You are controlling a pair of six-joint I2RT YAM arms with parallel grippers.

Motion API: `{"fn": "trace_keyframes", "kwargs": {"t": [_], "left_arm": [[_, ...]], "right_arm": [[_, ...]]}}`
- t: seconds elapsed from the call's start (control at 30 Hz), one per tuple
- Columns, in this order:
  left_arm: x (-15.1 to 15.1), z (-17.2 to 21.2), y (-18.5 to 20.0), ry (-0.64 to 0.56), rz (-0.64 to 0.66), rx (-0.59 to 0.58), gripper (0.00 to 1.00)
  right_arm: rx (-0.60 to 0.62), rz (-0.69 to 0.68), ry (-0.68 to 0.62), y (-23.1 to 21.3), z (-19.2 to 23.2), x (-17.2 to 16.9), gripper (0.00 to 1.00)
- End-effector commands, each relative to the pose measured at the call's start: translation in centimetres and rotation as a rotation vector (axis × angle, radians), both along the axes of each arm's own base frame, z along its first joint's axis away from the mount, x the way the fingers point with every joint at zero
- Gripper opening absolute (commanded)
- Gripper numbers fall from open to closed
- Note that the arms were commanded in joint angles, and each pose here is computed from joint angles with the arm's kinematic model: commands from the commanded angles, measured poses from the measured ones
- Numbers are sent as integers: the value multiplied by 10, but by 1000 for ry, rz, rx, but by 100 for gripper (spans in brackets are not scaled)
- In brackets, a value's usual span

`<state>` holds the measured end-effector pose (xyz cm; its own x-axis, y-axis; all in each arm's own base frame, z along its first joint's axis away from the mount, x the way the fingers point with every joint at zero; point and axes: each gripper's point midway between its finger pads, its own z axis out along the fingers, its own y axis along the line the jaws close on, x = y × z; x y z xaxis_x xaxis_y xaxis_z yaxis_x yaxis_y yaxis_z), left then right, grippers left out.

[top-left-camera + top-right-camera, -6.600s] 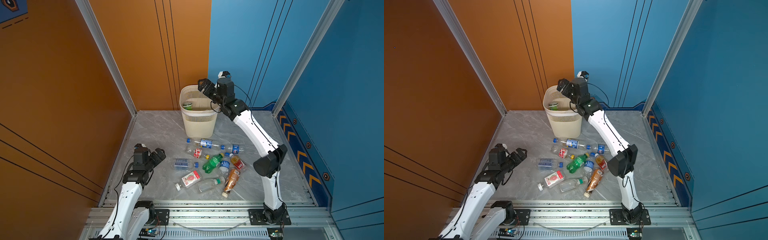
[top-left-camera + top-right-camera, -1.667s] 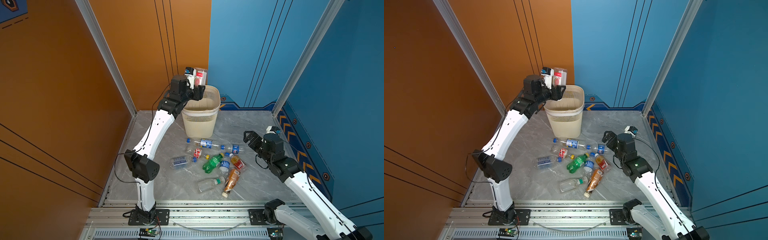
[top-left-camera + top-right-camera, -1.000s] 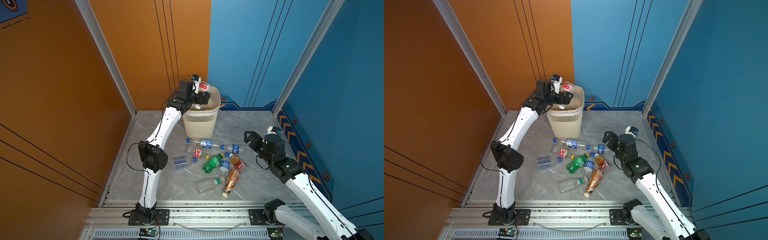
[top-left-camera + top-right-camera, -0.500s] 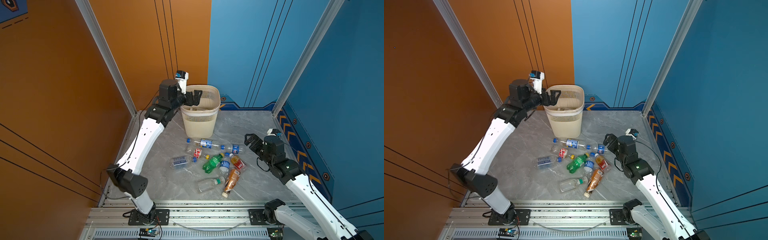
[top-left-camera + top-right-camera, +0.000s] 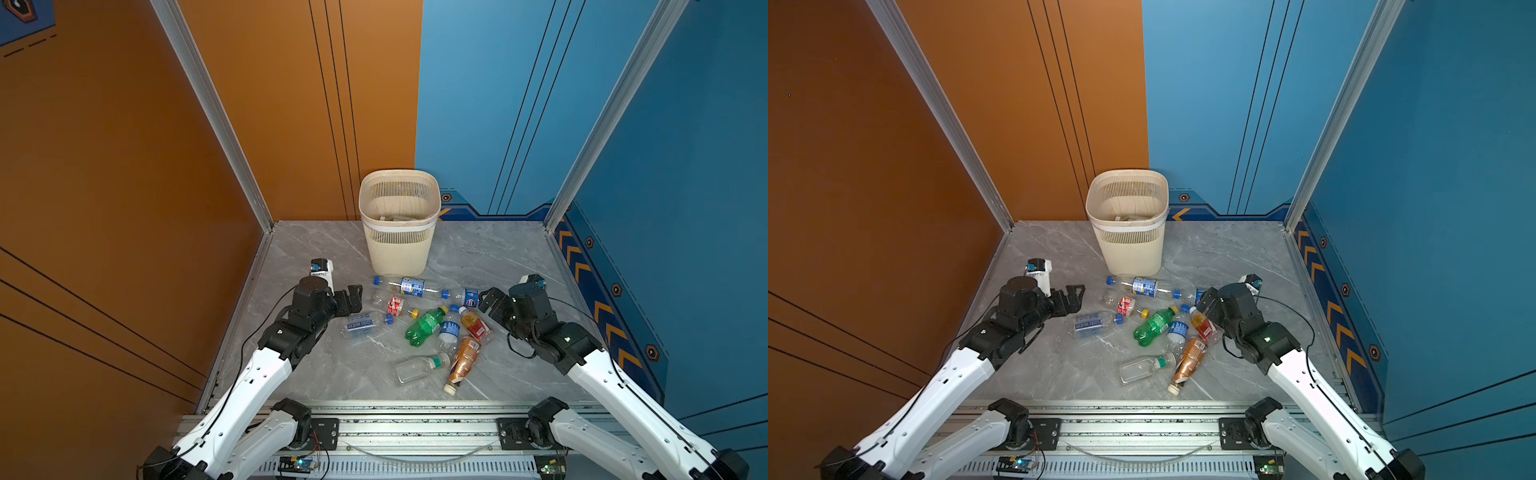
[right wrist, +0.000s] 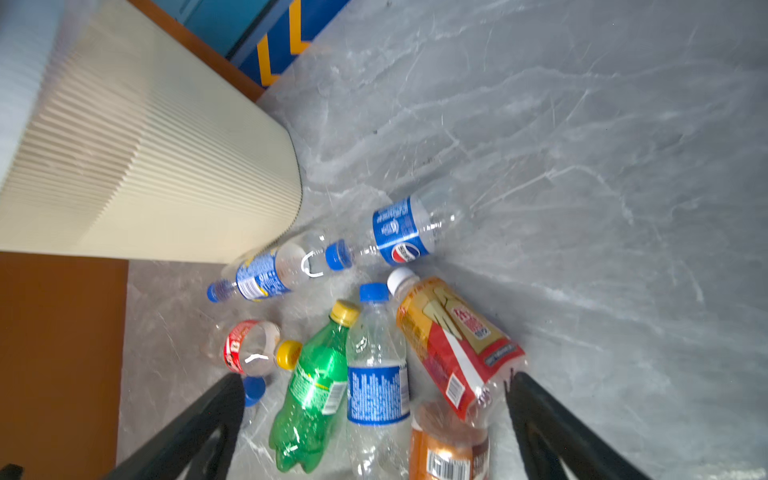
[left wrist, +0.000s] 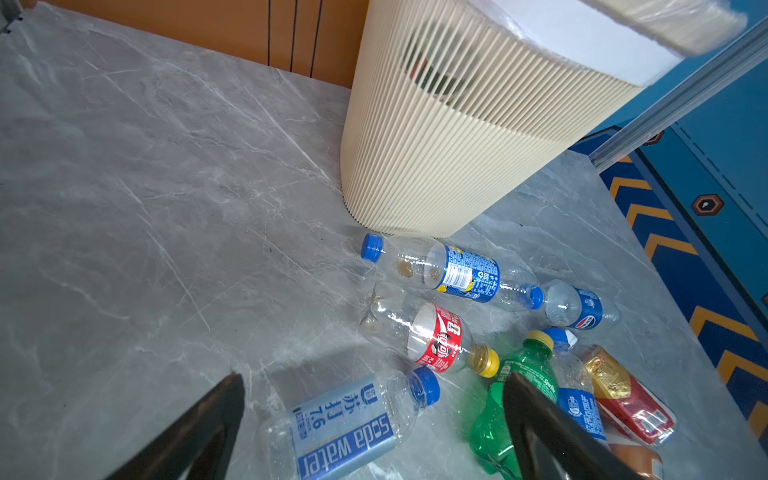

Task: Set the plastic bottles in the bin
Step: 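Withdraw the left arm while the right gripper reaches toward the orange tea bottle, then close the right gripper on the orange tea bottle and lift it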

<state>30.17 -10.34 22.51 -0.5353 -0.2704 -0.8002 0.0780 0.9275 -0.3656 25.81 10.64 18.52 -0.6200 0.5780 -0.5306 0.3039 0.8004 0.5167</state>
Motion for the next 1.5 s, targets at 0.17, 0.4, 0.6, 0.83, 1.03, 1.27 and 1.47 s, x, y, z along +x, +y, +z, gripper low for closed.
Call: {"fn": "trace_keyframes", "kwargs": {"t": [0.17,0.4,0.6,0.83,1.03,1.27,1.47], "left_arm": [[-1,1,16,-12,66,-27,98],[-4,-9,21,6,77,-47,98],[-8,-12,24,15,86,-70,97],[-14,-17,31,24,102,-74,98],[-16,-20,35,32,110,-80,98],[-16,-23,38,39,115,-82,98],[-17,-23,41,42,122,-83,98]], "right_arm": [[-66,-19,133,10,-52,-53,99],[-71,2,155,22,-76,-70,96],[-69,11,171,36,-92,-70,87],[-58,-1,172,43,-106,-65,80],[-65,-8,189,49,-117,-60,81],[-83,-22,236,53,-136,-59,76],[-92,-46,254,52,-150,-58,69]]}}
